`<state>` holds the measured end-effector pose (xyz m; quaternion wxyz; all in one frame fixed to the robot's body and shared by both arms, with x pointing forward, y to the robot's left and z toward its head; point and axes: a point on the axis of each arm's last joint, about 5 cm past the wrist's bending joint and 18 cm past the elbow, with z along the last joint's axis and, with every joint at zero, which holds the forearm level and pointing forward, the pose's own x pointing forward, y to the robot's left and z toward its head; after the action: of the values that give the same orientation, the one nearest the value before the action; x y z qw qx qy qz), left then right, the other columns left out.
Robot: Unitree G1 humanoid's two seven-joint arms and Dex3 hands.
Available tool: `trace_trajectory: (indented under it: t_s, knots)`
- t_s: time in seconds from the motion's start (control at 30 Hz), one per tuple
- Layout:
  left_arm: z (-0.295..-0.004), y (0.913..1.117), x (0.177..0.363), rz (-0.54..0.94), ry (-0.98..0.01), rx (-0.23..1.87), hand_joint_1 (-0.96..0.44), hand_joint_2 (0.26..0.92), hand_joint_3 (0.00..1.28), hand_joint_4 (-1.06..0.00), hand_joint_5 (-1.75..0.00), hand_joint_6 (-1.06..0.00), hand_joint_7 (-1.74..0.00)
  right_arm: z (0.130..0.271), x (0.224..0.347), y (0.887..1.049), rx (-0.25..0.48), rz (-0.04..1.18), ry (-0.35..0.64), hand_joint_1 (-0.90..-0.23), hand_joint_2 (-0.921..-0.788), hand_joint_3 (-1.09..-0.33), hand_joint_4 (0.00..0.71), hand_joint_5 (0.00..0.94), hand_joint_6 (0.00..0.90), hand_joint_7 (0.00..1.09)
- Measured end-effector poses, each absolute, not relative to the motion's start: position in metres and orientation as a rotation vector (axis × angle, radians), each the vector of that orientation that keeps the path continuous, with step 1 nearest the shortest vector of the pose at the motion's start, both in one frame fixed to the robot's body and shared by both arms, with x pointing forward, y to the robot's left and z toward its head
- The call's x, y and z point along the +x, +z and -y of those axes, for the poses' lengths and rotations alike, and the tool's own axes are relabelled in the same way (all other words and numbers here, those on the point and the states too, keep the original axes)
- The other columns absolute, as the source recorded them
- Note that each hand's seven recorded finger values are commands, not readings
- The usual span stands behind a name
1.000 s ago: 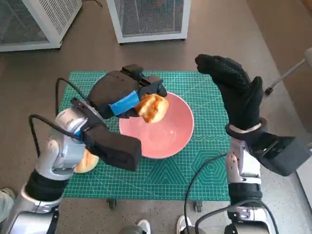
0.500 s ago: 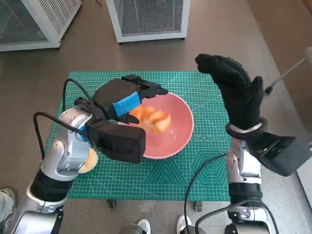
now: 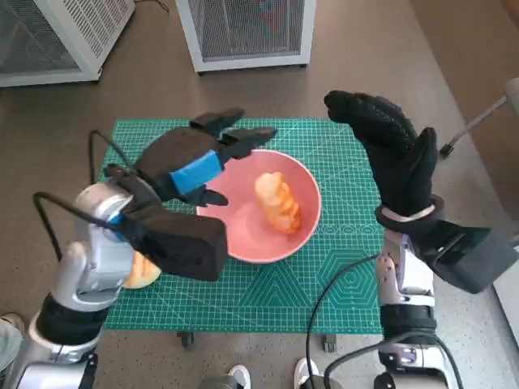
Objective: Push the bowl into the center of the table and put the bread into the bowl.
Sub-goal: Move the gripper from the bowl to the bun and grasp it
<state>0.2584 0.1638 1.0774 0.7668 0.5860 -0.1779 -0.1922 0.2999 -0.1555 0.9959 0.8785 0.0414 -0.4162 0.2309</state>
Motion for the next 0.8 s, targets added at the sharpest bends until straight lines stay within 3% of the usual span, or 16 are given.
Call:
trace_trajectory:
  t_s: [0.4, 0.8]
  knots:
    - [-0.204, 1.087, 0.223, 0.347, -0.243, 1.298, -0.22, 0.779, 0.0, -0.11, 0.0, -0.3, -0.01, 0.156, 0.299, 0.996, 0.087, 0.868, 0.482, -0.68, -0.921, -0.798, 0.214, 0.0, 0.177, 0.27]
    - [-0.238, 1.09, 0.186, 0.168, -0.173, 1.329, -0.17, 0.741, 0.0, -0.11, 0.0, -0.31, -0.01, 0.155, 0.298, 0.997, 0.09, 0.868, 0.488, -0.686, -0.921, -0.794, 0.212, 0.0, 0.167, 0.29]
